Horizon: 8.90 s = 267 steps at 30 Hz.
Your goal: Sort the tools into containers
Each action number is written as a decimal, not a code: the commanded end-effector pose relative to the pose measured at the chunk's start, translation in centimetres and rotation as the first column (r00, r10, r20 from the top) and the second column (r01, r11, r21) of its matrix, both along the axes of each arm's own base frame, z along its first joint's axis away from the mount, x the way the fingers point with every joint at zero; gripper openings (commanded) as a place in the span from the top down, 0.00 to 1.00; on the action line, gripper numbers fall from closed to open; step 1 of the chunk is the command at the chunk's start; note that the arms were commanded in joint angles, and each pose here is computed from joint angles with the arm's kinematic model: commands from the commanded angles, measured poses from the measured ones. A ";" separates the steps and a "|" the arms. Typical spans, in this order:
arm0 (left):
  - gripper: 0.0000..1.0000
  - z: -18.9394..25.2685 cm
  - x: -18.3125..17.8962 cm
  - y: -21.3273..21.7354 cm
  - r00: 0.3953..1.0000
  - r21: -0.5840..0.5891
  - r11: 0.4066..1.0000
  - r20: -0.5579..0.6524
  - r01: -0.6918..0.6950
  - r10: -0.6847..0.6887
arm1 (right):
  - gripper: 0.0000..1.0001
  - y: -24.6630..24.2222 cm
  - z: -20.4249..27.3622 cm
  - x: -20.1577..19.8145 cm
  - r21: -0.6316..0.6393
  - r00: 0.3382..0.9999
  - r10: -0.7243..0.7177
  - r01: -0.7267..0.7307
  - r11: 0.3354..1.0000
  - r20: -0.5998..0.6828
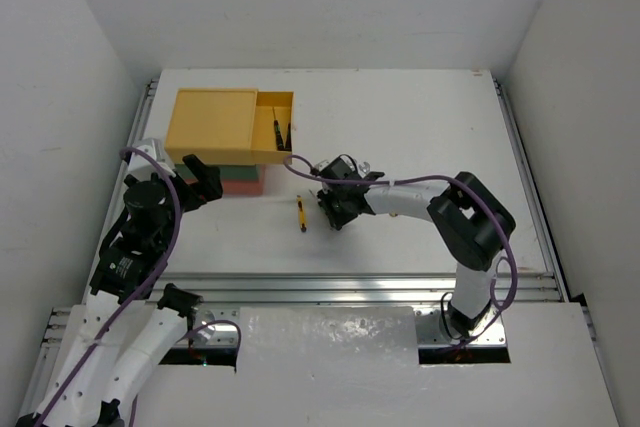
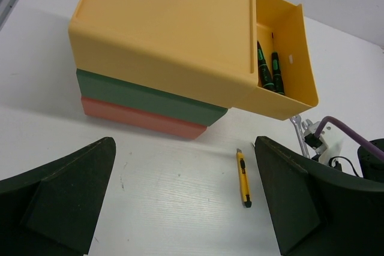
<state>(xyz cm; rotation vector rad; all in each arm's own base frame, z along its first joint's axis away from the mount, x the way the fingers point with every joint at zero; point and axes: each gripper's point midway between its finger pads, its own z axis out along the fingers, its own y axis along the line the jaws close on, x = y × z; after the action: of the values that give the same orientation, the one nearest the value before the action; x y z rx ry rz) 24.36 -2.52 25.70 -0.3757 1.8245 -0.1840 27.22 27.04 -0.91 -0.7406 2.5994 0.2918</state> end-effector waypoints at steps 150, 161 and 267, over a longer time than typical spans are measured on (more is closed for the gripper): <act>0.32 11.3 12.6 -10.2 0.976 0.094 0.982 -0.156 0.167 -0.151 | 0.07 6.3 20.7 2.8 0.876 0.992 -0.031 -0.094 0.474 0.123; 0.09 9.1 2.5 -3.1 0.988 0.055 0.997 0.139 0.060 -0.067 | 0.27 14.8 13.9 15.8 0.935 0.995 0.063 0.056 0.350 -0.083; 0.04 2.0 2.4 -4.1 0.981 0.029 0.981 0.033 0.189 -0.190 | 0.36 4.0 11.0 11.8 0.618 0.951 -0.305 0.274 0.737 -0.057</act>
<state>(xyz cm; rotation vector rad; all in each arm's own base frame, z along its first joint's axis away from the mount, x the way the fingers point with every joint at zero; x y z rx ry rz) 26.25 -7.14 25.89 -0.1537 1.9059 -0.2979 39.29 34.17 12.15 -0.0988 2.1535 1.5084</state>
